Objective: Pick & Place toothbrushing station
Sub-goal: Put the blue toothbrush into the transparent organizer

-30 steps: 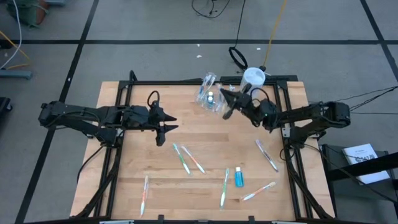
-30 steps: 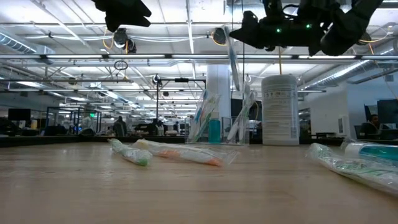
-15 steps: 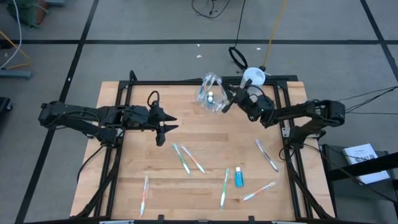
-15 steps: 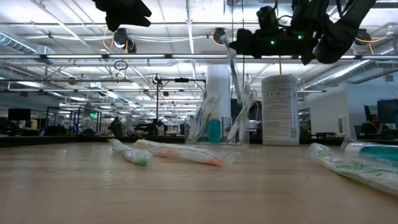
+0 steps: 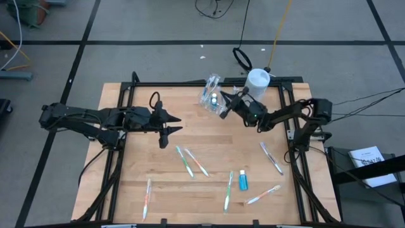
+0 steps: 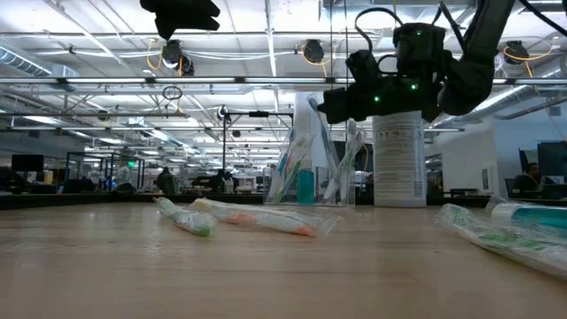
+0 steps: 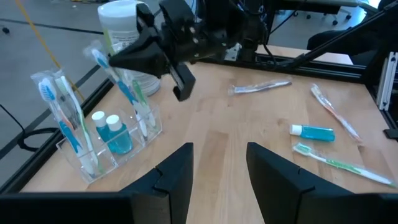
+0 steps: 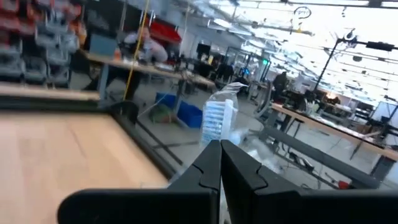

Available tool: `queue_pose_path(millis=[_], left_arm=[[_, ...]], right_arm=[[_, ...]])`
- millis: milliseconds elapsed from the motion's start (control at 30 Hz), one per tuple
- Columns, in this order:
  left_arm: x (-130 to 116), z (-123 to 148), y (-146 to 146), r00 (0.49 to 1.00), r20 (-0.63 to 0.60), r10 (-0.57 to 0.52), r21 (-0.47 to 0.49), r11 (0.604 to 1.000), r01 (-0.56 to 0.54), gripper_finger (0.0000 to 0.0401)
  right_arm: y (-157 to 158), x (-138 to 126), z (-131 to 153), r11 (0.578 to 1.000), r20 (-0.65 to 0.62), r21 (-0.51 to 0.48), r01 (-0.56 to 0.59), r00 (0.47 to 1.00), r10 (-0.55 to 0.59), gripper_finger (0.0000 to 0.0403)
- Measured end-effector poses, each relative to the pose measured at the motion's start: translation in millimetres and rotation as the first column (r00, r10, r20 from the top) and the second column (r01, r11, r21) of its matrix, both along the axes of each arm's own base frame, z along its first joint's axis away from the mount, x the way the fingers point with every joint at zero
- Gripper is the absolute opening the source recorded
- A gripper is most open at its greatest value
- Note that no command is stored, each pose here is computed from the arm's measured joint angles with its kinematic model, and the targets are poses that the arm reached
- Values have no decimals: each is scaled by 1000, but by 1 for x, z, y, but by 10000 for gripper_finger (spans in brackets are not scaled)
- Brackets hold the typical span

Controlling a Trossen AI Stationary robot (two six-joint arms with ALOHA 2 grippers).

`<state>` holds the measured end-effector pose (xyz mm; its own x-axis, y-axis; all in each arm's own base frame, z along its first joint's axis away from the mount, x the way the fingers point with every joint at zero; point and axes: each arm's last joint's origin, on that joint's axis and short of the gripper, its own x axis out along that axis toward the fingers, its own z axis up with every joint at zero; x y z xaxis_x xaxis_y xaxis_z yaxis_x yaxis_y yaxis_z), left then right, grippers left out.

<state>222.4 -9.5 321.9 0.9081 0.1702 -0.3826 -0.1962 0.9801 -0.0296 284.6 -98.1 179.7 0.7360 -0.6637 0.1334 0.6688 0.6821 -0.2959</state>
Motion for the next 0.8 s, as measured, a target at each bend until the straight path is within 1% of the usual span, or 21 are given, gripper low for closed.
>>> queue_pose_path(millis=[33,100,167,233,367,467,600,667,800], left_arm=[[0,0,0,1000,-1,0,0,1000,0,152],[0,0,0,1000,-2,1,-1,1000,-1,152],[0,0,0,1000,-2,1,-3,1000,-1,152],[0,0,0,1000,-3,1,-3,1000,-1,152],[0,0,0,1000,-2,2,-5,1000,-2,152],[0,0,0,1000,1,8,-20,1000,-8,152],[0,0,0,1000,9,30,-71,997,-29,152],[0,0,0,999,10,34,-79,996,-33,152],[0,0,0,999,12,38,-89,995,-37,152]], right_arm=[[5,0,-1,1000,-36,-5,17,999,-18,0],[15,-1,-2,994,-117,-40,102,987,-106,0],[25,-2,2,975,-183,-91,205,959,-218,0],[33,-4,4,955,-221,-118,274,930,-294,0],[43,-2,3,959,-223,-116,260,934,-280,1],[43,-2,0,964,-252,-108,244,931,-264,4],[37,-3,-9,963,-267,-29,268,926,-266,13],[33,-4,-12,958,-265,12,286,925,-272,20],[32,-5,-18,954,-299,34,297,914,-273,34]])
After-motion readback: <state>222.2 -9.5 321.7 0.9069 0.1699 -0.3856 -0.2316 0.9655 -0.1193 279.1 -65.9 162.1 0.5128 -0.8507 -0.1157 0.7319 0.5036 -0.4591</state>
